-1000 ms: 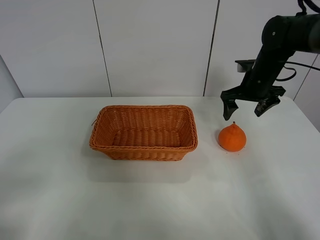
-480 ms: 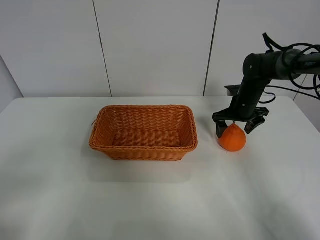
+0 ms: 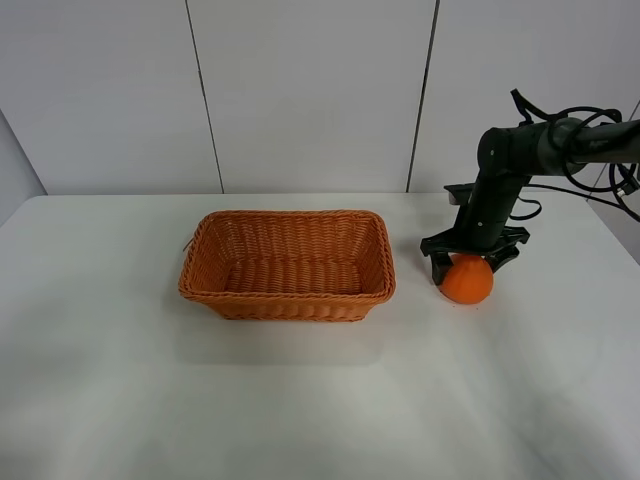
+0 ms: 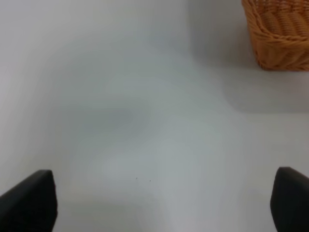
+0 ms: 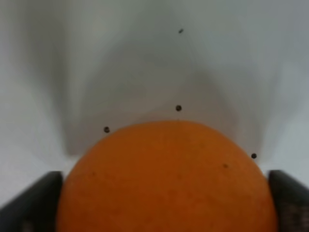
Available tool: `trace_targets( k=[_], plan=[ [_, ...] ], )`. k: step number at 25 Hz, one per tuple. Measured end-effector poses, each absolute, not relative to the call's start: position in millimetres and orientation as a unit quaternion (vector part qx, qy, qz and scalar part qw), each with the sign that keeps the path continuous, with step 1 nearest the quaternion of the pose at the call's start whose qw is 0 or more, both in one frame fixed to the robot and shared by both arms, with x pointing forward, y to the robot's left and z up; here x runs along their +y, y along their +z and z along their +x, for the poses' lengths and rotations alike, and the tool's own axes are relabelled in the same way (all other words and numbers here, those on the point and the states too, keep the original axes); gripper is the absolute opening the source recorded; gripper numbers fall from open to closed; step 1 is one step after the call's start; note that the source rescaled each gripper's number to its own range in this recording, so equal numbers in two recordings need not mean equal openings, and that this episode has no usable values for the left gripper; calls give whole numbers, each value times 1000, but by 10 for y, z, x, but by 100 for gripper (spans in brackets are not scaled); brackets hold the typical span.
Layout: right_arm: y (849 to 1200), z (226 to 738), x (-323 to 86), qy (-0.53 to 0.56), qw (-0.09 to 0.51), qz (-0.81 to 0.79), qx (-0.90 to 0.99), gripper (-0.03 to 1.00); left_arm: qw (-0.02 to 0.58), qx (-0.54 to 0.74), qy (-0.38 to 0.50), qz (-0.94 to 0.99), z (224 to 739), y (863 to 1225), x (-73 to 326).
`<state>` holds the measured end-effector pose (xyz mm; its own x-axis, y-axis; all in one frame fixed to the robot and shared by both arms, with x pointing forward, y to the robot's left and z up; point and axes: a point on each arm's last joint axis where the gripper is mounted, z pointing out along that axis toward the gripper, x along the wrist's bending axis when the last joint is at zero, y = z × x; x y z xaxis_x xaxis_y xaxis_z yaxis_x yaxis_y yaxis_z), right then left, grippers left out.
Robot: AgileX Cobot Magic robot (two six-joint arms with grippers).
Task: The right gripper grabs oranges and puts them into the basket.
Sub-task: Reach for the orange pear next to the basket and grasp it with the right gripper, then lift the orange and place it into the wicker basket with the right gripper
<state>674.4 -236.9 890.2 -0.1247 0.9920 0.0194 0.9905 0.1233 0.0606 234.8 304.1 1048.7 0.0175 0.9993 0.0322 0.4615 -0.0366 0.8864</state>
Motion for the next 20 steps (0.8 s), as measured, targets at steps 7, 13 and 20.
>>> trace_targets(
  k=[7,13,20],
  plan=[
    [8958,6735,-2371,27,11,661,750,1,360,593,373,616,2348,10487,3041],
    [9254,6717,-2384,46,35,658,751,1,360,593,373,616,2348,10487,3041],
    [10248,6701,-2387,96,84,651,748,1,360,593,373,616,2348,10487,3041]
  ],
)
